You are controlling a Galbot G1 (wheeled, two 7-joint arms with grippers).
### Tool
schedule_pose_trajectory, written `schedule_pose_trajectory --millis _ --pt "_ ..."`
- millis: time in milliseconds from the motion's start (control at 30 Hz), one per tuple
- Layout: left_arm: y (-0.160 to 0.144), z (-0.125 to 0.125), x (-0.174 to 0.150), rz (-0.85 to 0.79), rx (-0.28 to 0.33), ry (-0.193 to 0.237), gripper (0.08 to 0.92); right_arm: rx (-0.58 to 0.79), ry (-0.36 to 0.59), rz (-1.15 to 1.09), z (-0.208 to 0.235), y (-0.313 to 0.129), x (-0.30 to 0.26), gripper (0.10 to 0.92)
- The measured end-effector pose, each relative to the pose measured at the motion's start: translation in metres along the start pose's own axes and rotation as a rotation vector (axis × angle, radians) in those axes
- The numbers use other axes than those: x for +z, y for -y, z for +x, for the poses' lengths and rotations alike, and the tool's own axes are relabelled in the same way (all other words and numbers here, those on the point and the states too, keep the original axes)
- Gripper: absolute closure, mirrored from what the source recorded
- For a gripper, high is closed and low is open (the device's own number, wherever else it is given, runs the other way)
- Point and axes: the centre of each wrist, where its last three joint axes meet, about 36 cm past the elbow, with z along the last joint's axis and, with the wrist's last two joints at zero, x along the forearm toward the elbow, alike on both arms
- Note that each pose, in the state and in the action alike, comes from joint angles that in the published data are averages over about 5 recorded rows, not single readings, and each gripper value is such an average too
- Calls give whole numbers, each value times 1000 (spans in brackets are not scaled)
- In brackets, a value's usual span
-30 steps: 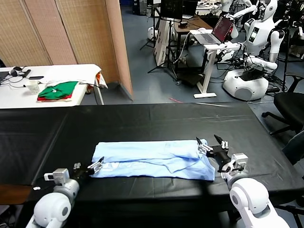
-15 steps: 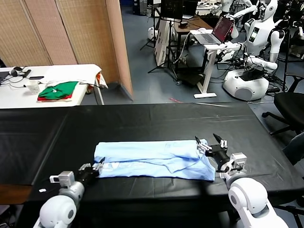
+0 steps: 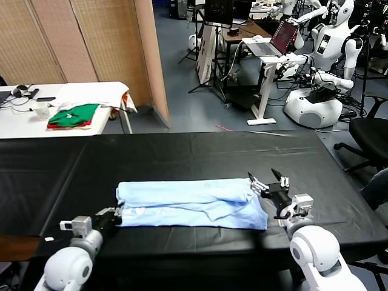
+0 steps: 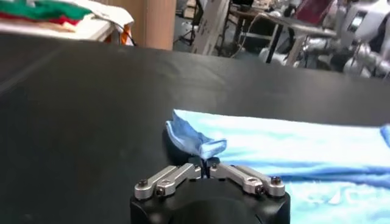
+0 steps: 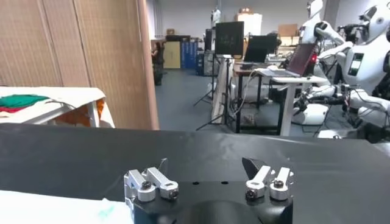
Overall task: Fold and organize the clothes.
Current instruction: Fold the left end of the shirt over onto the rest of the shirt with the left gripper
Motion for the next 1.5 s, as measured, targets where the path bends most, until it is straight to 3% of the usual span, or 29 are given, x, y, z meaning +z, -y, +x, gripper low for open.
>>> schedule_pose_trajectory --millis 333,567,767,1167,1367,1500 --pt "-68 22 -10 -233 -150 15 820 0 21 -9 1 -3 4 115" --pt "-49 29 -23 -176 -141 50 820 -8 101 -4 13 2 9 115" --pt "6 33 -39 23 -23 70 820 42 91 18 25 12 22 115" --pt "112 27 -70 333 333 101 820 123 63 34 48 22 32 115" --pt "145 10 -81 364 433 133 820 145 45 18 61 22 37 115" --pt "160 -2 -80 363 468 125 820 157 39 14 67 22 38 115"
